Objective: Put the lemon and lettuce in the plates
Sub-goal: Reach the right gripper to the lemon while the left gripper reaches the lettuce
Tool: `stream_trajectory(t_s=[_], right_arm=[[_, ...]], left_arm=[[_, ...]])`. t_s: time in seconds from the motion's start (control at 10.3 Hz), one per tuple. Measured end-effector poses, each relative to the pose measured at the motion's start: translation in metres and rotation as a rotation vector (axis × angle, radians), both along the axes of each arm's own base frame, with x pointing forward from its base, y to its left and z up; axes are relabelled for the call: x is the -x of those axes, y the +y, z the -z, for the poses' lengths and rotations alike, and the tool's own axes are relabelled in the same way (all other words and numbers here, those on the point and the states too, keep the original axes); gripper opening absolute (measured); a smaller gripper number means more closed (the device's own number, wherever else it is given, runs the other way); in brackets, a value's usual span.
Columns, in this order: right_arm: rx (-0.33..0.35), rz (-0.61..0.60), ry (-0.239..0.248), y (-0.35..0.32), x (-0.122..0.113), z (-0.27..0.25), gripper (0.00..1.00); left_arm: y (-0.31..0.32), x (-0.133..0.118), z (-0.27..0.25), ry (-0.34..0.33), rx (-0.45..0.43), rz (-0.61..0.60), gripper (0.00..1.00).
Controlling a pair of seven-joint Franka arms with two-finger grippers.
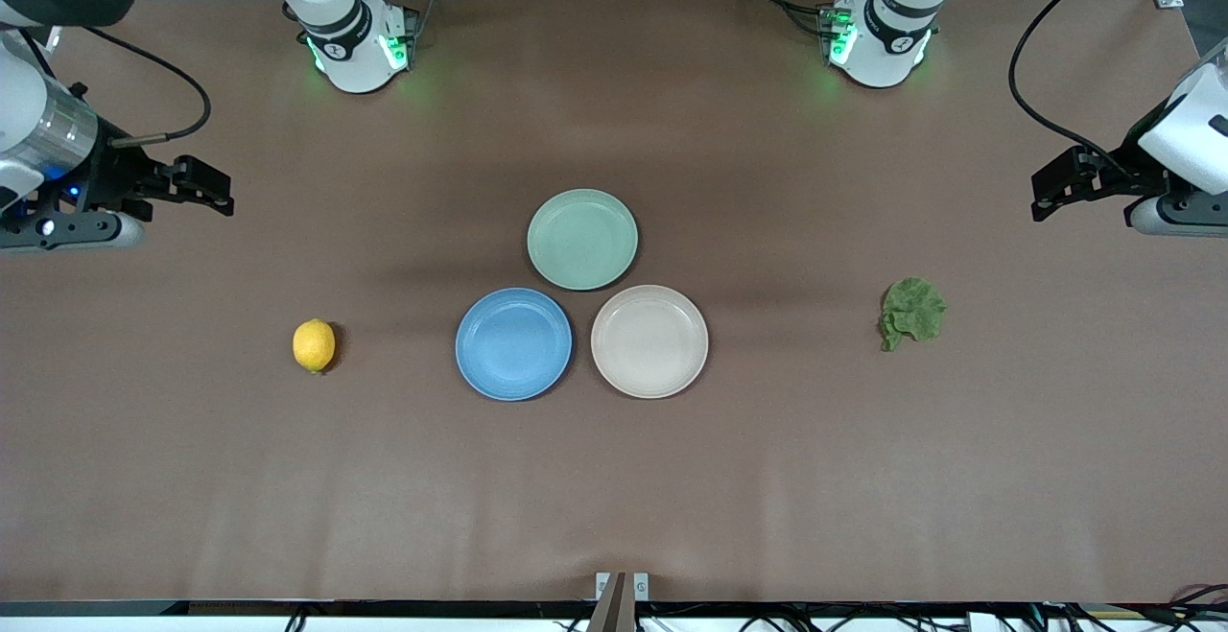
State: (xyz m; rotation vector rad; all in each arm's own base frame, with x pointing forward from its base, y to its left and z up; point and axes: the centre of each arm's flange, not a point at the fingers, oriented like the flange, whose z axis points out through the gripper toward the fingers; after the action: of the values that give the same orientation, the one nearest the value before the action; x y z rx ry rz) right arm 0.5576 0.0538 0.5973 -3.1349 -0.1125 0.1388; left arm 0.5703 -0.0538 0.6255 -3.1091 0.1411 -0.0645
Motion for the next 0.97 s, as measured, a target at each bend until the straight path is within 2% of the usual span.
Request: stream_trajectory(t_s=[0.49,0.68,0.88,0.97], right_arm=[[0.001,-0.006,0.001,0.003,0.003,-0.003,1.00],[0.001,0.003,0.000,-0.001,0.002,0.000,1.00],[-0.003,0.007,-0.043,-0.002,-0.014,0.026,1.00],[-0.004,0.007,-0.057,0.000,-0.028,0.060,1.00]], left_arm=[[0.005,-0.002,0.006,0.012,-0.001,-0.009,1.00],[0.005,-0.004,0.033,0.077,-0.007,-0.008,1.00],[0.004,-0.004,0.067,0.136,-0.011,-0.001,1.00],[0.005,-0.006,0.085,0.144,-0.011,0.000,1.00]])
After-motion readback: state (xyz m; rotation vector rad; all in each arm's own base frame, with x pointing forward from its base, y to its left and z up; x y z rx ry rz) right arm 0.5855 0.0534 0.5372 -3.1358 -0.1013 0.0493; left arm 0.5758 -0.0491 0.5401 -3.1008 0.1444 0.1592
